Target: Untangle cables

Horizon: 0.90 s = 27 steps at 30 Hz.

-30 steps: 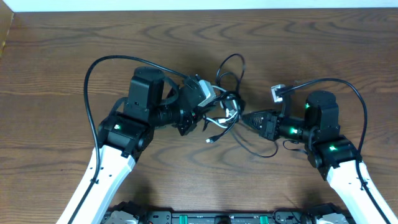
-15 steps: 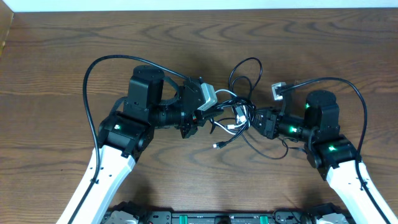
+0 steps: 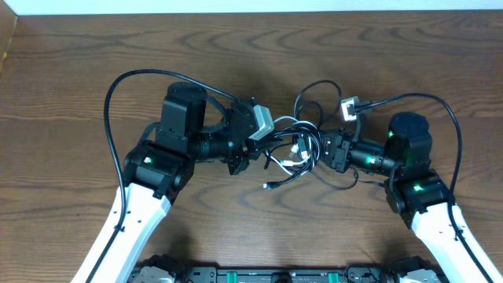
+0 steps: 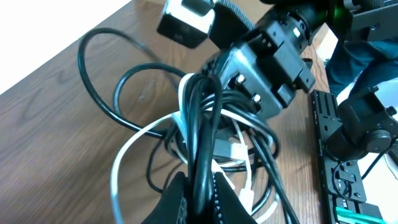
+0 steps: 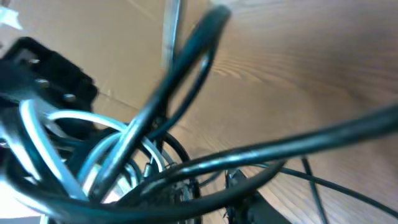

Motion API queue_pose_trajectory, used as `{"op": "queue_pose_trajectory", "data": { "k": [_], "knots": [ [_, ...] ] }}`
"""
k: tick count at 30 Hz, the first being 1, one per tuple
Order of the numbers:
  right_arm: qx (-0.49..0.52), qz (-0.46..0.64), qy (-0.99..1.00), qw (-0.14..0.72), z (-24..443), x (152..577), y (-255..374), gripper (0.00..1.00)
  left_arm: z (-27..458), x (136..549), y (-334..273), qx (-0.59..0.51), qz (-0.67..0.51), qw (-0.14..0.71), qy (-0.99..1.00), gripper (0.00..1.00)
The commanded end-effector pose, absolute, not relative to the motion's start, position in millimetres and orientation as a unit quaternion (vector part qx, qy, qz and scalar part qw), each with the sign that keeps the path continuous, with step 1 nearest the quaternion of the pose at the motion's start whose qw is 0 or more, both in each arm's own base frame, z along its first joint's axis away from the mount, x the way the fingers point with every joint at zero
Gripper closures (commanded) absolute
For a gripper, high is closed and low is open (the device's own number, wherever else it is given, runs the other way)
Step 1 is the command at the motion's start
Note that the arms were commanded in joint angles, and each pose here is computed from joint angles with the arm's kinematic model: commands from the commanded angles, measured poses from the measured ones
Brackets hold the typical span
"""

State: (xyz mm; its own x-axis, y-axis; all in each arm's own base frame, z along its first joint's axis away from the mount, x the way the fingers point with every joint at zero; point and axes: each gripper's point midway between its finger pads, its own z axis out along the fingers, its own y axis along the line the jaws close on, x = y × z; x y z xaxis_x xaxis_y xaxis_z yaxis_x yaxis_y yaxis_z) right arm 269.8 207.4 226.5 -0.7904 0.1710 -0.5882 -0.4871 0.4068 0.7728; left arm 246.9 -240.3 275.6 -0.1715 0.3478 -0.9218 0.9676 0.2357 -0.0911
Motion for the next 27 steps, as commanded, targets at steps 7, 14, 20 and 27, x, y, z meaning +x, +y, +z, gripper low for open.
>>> {"op": "queue_pose_trajectory", "data": {
  "k": [7,14,20,27],
  "knots": [
    [-0.132,0.559,0.766,0.287,236.8,254.2,224.2,0.73,272.8,244.2,-244.5,0.496,-0.395,0.402,0.661,0.92],
    [-0.141,0.552,0.77,0.286,233.9,247.9,238.1,0.69,277.3,236.5,-252.4,0.508,-0.408,0.402,0.643,0.92],
    [-0.15,0.547,0.773,0.284,231.5,241.5,248.9,0.68,277.3,227.7,-260.7,0.519,-0.414,0.395,0.634,0.92],
    [-0.152,0.547,0.773,0.283,231.0,239.9,251.2,0.69,276.4,227.5,-261.7,0.52,-0.411,0.395,0.636,0.92]
  ]
}}
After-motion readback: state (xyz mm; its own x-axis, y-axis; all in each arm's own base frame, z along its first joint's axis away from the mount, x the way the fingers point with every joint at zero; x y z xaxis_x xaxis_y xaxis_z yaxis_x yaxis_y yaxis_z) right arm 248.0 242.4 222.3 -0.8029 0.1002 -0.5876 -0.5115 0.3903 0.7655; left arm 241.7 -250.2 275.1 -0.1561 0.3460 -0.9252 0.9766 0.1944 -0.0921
